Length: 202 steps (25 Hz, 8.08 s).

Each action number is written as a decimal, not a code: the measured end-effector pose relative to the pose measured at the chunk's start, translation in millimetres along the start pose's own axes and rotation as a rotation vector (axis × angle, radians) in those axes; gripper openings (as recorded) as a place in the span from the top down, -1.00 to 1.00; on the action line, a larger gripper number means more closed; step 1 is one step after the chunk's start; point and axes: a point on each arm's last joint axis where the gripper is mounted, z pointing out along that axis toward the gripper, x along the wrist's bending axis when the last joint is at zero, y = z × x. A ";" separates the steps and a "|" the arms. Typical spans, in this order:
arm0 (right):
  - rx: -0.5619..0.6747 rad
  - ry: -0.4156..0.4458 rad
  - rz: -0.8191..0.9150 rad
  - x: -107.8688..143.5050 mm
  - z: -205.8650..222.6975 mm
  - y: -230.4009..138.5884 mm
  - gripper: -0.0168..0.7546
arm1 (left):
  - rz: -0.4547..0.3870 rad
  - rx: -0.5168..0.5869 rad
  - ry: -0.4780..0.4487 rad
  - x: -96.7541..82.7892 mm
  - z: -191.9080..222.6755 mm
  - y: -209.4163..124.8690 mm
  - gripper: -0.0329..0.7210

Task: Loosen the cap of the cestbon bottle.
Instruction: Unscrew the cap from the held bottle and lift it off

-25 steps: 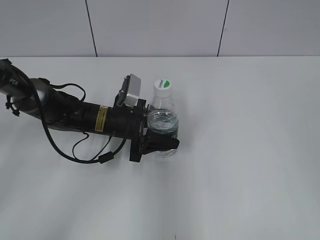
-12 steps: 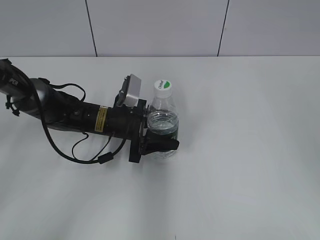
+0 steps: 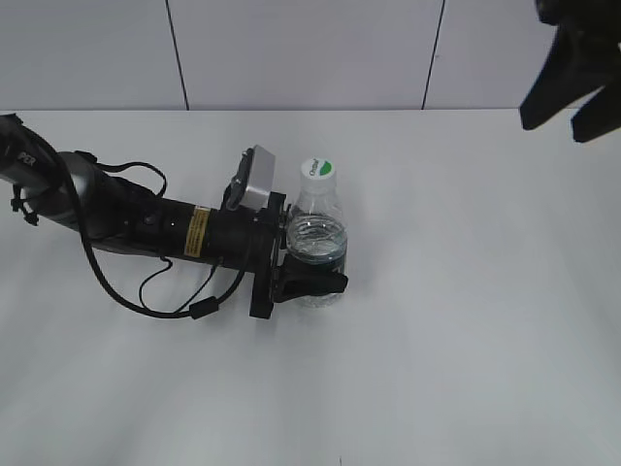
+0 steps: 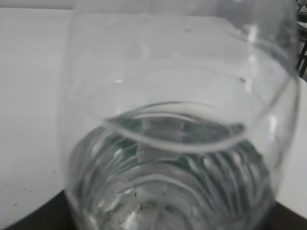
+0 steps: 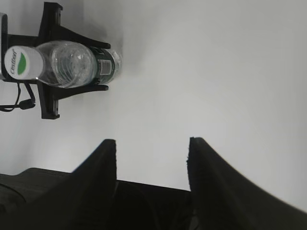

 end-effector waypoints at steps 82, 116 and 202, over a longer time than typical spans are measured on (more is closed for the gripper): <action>0.182 0.020 -0.345 119.4 149.4 59.9 0.17 | 0.002 0.023 0.055 5.2 0.3 -0.9 -0.18; 0.158 0.124 -1.331 120.4 149.2 59.5 0.18 | 0.006 0.017 0.047 4.5 0.4 -0.3 -0.18; 0.116 -0.001 -0.244 123.4 123.7 62.7 -0.15 | 0.019 0.019 0.017 2.3 -0.2 -0.4 -0.18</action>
